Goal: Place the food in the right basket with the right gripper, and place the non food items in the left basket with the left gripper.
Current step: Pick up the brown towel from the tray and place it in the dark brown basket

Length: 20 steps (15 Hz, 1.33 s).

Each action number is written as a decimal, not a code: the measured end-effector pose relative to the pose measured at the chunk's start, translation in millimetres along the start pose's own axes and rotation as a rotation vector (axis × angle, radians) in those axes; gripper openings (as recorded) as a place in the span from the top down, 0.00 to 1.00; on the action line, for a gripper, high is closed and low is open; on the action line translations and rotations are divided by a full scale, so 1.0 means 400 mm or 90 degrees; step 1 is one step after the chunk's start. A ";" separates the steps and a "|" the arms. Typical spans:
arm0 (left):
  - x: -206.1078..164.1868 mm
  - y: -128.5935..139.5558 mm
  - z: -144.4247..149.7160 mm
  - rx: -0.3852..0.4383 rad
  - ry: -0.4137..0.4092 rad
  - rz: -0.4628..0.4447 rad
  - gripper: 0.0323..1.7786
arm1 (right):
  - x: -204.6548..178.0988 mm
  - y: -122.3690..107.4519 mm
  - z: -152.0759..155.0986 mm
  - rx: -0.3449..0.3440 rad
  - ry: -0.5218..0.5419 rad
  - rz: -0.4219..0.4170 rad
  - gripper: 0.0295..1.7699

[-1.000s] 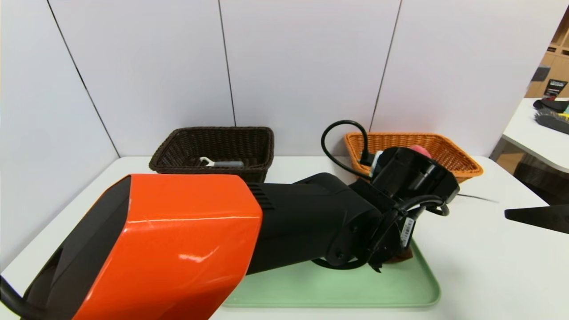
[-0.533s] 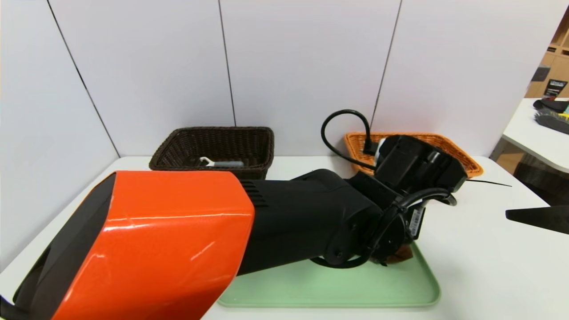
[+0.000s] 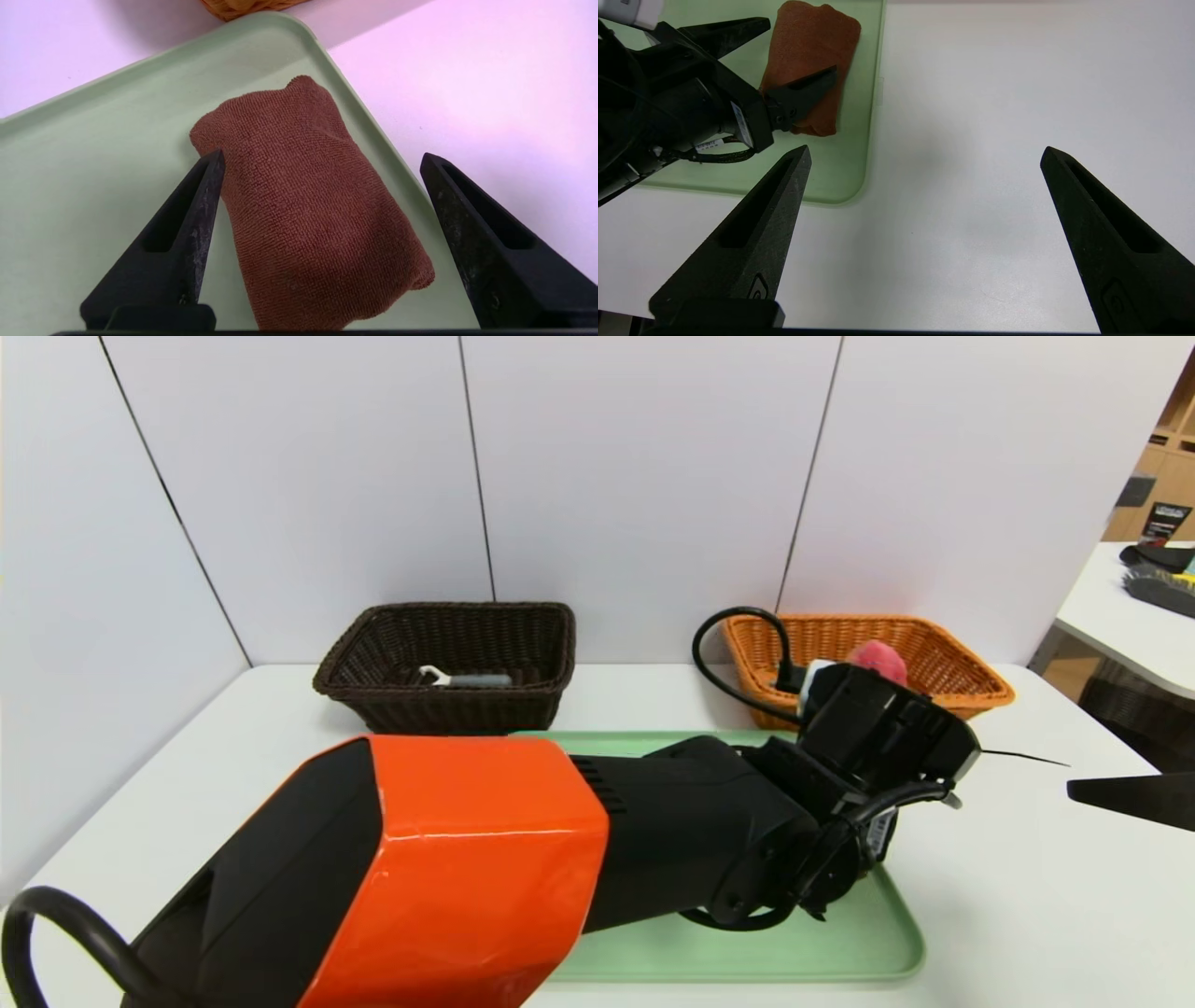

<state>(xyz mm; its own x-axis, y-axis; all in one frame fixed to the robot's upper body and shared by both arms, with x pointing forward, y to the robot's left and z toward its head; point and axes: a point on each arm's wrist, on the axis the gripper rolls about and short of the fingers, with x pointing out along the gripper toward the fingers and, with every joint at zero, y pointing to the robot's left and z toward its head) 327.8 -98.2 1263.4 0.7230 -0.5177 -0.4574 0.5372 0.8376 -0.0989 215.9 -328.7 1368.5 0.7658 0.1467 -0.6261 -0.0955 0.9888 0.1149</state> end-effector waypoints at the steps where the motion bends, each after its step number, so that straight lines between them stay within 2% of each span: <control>1: 0.006 -0.001 -0.007 0.002 0.004 0.001 0.14 | -0.001 0.000 -0.001 -0.001 -0.001 0.001 0.04; 8: 0.047 0.006 -0.044 0.014 0.023 0.013 0.08 | -0.009 0.001 -0.009 -0.002 -0.005 0.001 0.04; 16: 0.075 0.033 -0.054 0.013 0.033 0.031 0.06 | -0.009 0.001 -0.011 -0.002 -0.004 0.002 0.04; 17: 0.075 0.033 -0.055 0.014 0.033 0.031 0.11 | -0.009 0.001 -0.011 -0.002 -0.004 0.002 0.04; 20: 0.077 0.033 -0.056 0.017 0.034 0.032 0.38 | -0.008 0.001 -0.013 -0.001 -0.003 0.002 0.04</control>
<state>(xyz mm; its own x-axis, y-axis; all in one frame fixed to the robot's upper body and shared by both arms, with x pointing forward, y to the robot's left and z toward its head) 347.4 -99.0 1228.1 0.7259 -0.4639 -0.5077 0.5119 0.8575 -0.0516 209.9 -328.7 1366.5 0.7683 0.1492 -0.6225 -0.0988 0.9884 0.1149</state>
